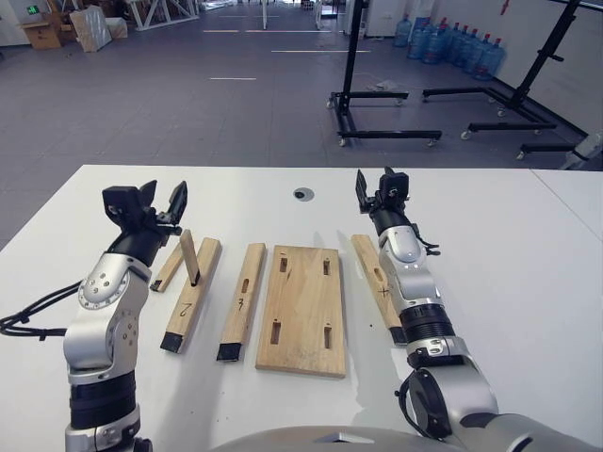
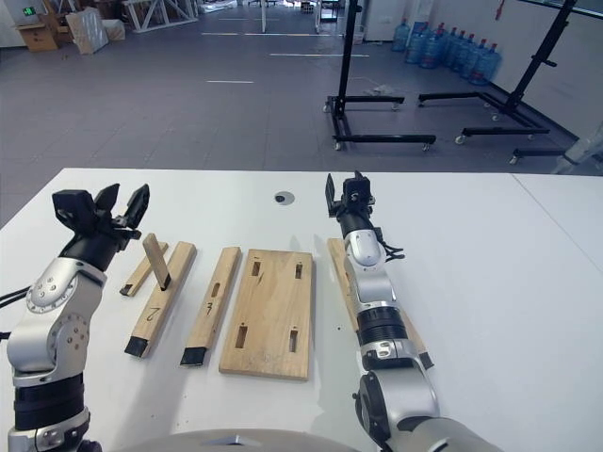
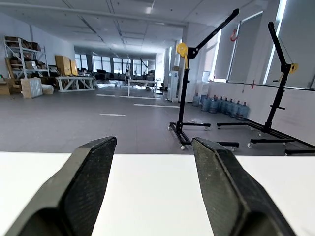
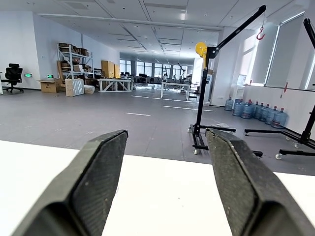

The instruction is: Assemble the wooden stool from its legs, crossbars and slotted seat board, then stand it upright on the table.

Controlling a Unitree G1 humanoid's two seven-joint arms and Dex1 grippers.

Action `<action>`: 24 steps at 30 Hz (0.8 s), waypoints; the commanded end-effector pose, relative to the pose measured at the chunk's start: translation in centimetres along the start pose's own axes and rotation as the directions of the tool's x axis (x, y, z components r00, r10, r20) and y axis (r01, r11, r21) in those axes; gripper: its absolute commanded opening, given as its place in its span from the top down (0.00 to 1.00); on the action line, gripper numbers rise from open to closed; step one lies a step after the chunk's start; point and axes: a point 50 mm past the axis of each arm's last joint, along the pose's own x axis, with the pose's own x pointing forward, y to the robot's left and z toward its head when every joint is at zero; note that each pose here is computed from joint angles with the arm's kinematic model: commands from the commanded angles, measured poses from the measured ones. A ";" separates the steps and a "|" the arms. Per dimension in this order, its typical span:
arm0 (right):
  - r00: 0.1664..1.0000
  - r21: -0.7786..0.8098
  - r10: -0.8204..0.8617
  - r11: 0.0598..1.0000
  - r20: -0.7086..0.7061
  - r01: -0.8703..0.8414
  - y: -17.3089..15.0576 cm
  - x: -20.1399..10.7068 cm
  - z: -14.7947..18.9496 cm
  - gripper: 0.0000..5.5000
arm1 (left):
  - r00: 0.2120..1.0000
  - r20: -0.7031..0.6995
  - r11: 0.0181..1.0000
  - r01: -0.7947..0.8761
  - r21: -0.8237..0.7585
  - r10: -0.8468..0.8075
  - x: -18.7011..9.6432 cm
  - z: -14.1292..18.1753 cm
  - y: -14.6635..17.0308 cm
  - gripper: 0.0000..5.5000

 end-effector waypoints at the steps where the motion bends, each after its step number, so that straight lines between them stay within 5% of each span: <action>1: 1.000 0.011 0.006 1.000 0.027 -0.007 0.5 0.7 0.7 0.47 | 0.999 0.029 0.999 0.040 0.006 -0.040 1.4 1.4 -0.4 0.49; 8: 0.999 0.009 0.004 1.000 0.035 -0.005 0.5 0.8 0.7 0.47 | 0.998 -0.027 0.999 0.049 0.001 -0.049 2.0 0.2 -1.0 0.49; 15: 0.999 0.010 0.024 1.000 0.027 -0.024 0.4 0.8 0.8 0.47 | 0.882 -0.468 0.998 0.063 0.002 -0.055 -2.3 -10.9 -1.4 0.49; 24: 0.999 0.022 0.015 1.000 0.042 -0.016 0.3 0.9 1.2 0.47 | 0.935 -0.353 0.999 0.024 0.022 -0.015 -0.9 -8.4 0.1 0.49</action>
